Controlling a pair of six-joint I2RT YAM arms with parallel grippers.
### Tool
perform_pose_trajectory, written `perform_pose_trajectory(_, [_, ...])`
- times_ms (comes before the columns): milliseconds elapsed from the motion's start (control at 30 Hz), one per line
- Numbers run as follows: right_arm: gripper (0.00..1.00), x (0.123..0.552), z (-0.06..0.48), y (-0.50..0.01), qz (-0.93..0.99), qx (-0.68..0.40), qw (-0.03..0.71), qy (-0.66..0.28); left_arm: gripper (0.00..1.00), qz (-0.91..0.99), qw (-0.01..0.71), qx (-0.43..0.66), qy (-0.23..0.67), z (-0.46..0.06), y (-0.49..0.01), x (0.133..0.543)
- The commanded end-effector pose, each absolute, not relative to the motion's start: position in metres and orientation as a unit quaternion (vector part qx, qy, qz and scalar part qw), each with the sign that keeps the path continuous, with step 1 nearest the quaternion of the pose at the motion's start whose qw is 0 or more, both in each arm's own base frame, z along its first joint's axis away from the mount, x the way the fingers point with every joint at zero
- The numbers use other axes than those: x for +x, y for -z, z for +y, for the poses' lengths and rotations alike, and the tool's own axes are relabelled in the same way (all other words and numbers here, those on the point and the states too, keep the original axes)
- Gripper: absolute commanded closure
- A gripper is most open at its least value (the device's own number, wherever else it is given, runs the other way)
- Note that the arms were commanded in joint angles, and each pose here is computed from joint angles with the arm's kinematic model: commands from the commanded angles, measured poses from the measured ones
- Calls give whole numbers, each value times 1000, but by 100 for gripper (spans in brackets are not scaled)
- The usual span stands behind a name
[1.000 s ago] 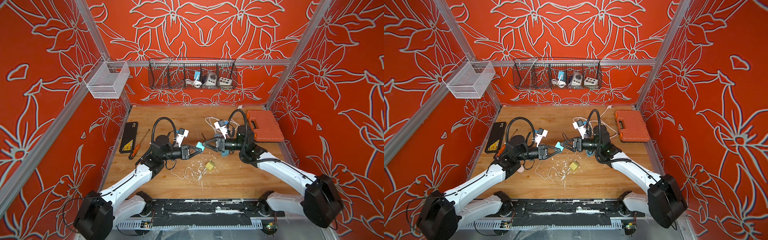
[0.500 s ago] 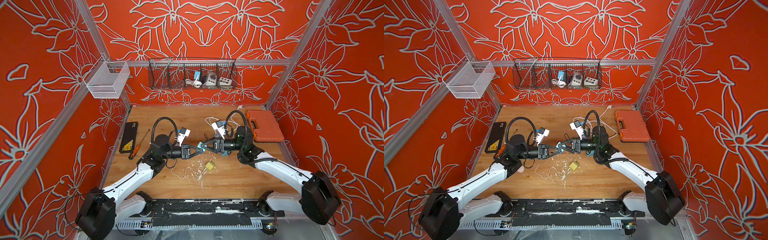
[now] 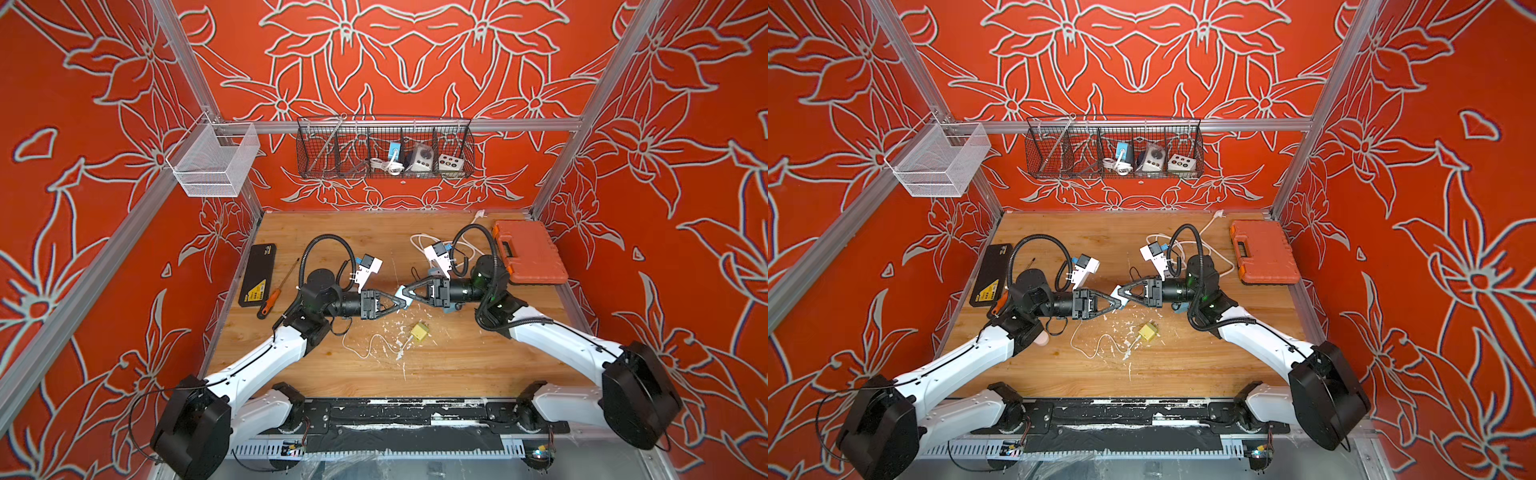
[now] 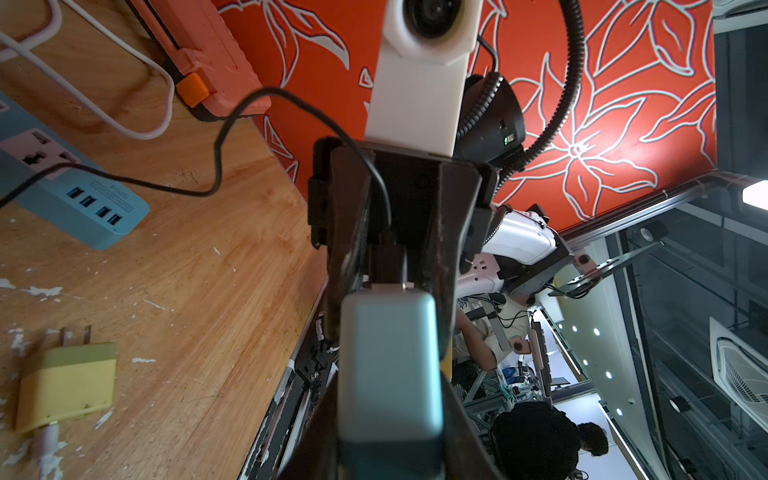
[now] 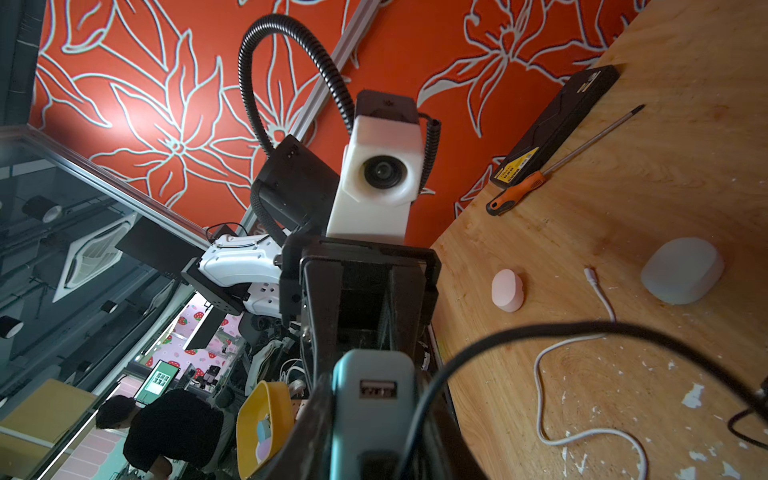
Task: Charge the bluetooth headset
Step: Adjust the charging cable at the plug.
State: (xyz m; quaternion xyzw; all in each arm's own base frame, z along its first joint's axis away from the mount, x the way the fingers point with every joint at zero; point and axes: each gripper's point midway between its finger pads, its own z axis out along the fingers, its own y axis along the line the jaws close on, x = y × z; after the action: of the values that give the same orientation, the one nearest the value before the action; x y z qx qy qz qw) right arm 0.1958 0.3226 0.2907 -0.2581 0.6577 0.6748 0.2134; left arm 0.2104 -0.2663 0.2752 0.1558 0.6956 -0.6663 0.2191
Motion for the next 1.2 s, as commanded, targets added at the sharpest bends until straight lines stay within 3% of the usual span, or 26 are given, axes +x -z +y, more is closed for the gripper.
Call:
perform_pose_trajectory(0, [80, 169, 323, -311, 613, -316, 215, -692, 90, 694, 223, 145, 669, -266, -284, 218])
perform_pose_trajectory(67, [83, 171, 323, -311, 617, -312, 216, -690, 85, 697, 223, 144, 666, -266, -282, 218])
perform_pose_trajectory(200, [84, 177, 326, -308, 636, -304, 211, -678, 56, 714, 230, 131, 649, -262, -274, 221])
perform_pose_trajectory(333, [85, 184, 327, -310, 651, -296, 211, -667, 42, 733, 257, 125, 617, -253, -265, 221])
perform_pose_trajectory(800, [84, 215, 328, -334, 683, -256, 230, -645, 19, 786, 412, 15, 461, -190, -221, 240])
perform_pose_trajectory(1167, [84, 214, 334, -360, 661, -225, 204, -686, 16, 783, 527, 37, 327, -209, -205, 274])
